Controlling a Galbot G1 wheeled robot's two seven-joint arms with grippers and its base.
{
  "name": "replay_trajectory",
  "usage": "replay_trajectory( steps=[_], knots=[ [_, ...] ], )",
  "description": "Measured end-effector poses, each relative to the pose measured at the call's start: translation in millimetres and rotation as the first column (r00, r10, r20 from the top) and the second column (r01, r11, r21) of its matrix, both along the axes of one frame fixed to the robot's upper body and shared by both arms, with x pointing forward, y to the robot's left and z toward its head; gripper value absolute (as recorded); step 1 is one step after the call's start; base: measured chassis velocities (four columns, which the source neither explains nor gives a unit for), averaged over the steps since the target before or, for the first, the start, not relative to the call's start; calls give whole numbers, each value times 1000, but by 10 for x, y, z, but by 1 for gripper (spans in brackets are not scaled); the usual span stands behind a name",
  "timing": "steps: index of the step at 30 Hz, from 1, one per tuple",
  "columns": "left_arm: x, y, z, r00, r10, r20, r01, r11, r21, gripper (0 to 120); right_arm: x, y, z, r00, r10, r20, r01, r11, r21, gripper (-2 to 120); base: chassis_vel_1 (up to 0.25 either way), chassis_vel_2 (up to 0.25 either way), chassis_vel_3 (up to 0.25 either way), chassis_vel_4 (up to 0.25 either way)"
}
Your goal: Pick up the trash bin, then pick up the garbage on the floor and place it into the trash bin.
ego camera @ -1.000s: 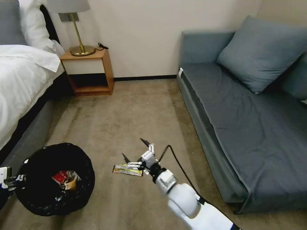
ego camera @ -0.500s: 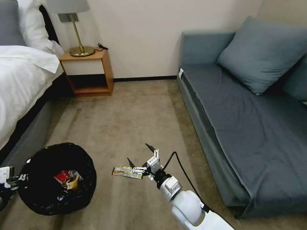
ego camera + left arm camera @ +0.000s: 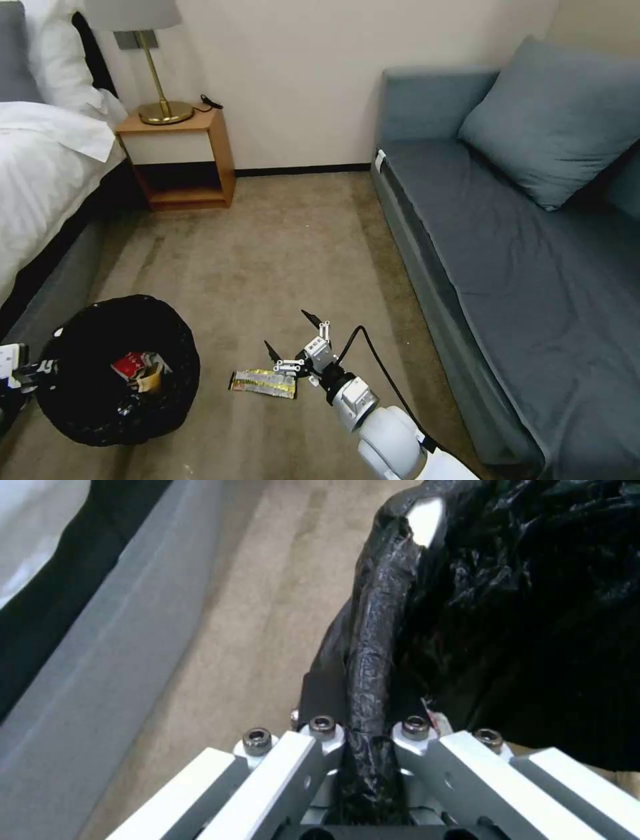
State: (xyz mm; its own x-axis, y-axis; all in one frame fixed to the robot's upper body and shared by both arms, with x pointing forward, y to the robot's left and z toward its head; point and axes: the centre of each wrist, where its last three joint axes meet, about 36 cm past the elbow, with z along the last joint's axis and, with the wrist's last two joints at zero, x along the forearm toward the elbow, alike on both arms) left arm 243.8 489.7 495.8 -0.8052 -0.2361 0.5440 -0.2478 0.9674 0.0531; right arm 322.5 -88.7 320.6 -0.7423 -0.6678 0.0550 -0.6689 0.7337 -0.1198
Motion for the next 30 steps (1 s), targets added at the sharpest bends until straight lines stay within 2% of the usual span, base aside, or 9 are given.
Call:
replay_trajectory(
  steps=[10,14,15,19,20,23,24,28,30],
  knots=[
    [5,26,-29,1000,7,-4,-7,1000,-4,3,-14,16,-123,998,35,-44,-37,998,-43,100,-96,110,95,-98],
    [-5,38,-8,1000,13,0,-13,1000,0,3,3,-11,-188,981,81,-174,-103,987,-124,100,-115,77,108,-101],
    [-5,38,-8,1000,13,0,-13,1000,0,3,3,-11,-188,981,81,-174,-103,987,-124,100,-116,56,81,-97],
    [-12,48,28,1000,14,7,-14,1000,4,3,71,-36,-264,958,100,-268,-152,972,-179,100,-17,14,20,-15],
    [-13,72,63,1000,15,10,-15,1000,11,3,152,-40,-335,934,115,-339,-197,956,-217,100,0,0,0,0],
    [-15,102,103,1000,19,13,-19,1000,18,3,250,11,-487,889,158,-431,-290,921,-260,100,0,0,0,0],
    [-15,102,103,1000,19,13,-19,1000,18,3,250,11,-487,889,158,-431,-290,921,-260,100,0,0,0,0],
    [-33,70,112,1000,17,15,-17,1000,14,3,408,192,-678,835,212,-507,-397,871,-289,100,0,0,0,0],
    [-38,61,112,1000,17,16,-17,1000,12,3,425,236,-708,829,221,-515,-412,862,-293,100,0,0,0,0]
  ],
)
